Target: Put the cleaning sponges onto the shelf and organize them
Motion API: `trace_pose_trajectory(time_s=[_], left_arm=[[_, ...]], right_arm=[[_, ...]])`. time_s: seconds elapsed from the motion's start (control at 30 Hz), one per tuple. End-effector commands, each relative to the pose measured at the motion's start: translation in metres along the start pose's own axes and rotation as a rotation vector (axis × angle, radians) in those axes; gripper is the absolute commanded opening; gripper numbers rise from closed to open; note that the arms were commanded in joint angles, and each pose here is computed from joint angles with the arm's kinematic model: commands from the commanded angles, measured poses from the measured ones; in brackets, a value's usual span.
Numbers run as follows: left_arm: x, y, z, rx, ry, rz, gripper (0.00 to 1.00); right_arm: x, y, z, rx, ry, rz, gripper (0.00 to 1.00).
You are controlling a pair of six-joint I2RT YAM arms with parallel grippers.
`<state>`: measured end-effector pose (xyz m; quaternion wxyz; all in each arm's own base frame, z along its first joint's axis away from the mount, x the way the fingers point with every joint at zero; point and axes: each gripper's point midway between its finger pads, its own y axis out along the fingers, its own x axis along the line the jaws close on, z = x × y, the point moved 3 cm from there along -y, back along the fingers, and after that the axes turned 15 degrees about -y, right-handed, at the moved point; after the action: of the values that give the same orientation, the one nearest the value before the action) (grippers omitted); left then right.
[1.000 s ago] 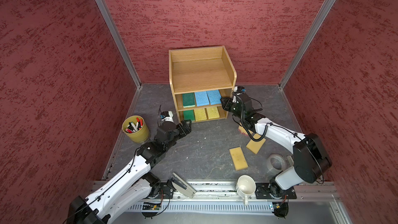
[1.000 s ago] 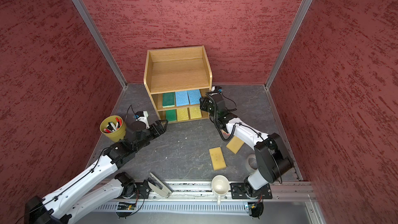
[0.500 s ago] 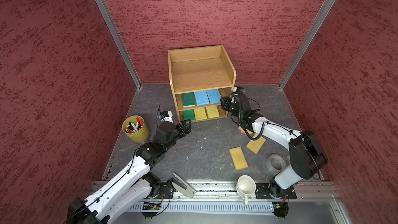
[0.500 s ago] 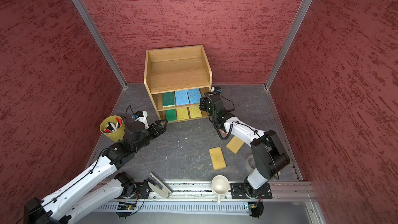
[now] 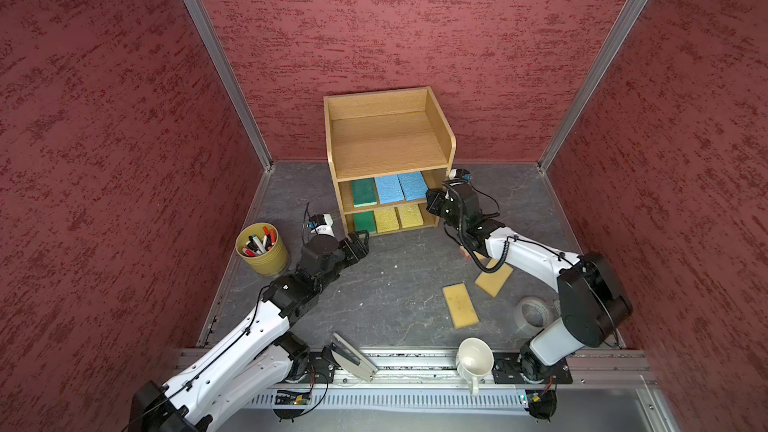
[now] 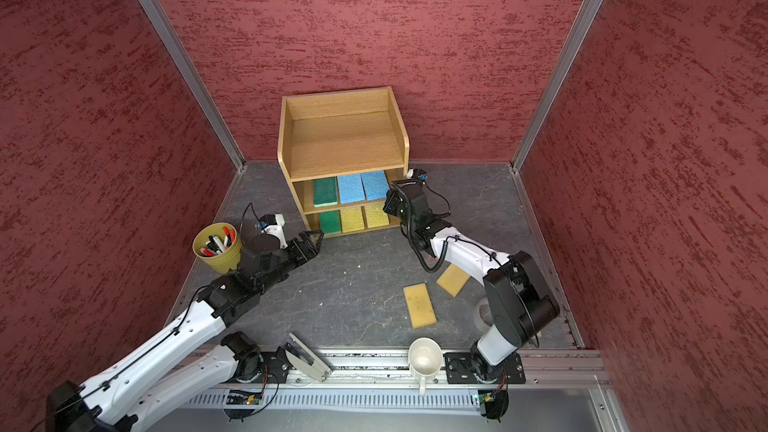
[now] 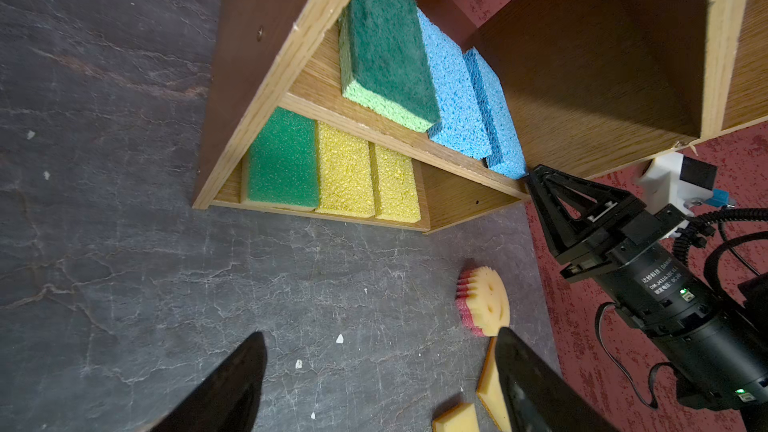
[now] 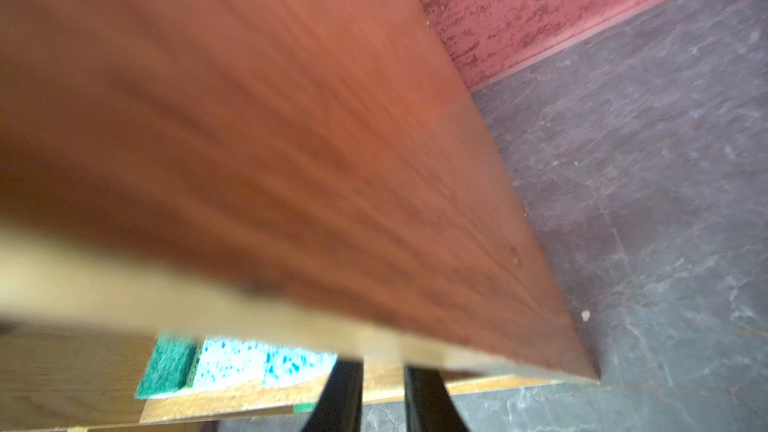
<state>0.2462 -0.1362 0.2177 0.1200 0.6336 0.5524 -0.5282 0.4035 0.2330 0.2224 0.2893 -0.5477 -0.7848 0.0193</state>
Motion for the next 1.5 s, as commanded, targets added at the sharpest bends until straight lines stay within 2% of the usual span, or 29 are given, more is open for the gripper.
trace_pose_trajectory(time_s=[0.0,0.27,0.57,1.1,1.47], left_arm=[[-0.002,-0.001,-0.002,0.000,0.003,0.010,0.86],[-0.004,-0.004,-0.003,-0.009,0.005,0.019,0.86],[0.001,-0.011,-0.006,-0.031,0.007,0.013,0.86],[0.007,-0.014,-0.009,-0.039,0.003,0.002,0.86],[0.004,-0.014,-0.009,-0.035,-0.001,0.004,0.86]], right_arm=[[0.009,-0.015,-0.013,-0.056,0.001,-0.023,0.23],[0.042,-0.024,-0.015,-0.073,-0.030,-0.138,0.21],[0.077,0.001,0.004,-0.028,-0.040,-0.252,0.19],[0.070,0.023,0.013,-0.022,-0.041,-0.198,0.18],[0.074,-0.001,0.000,-0.055,-0.050,-0.231,0.19]])
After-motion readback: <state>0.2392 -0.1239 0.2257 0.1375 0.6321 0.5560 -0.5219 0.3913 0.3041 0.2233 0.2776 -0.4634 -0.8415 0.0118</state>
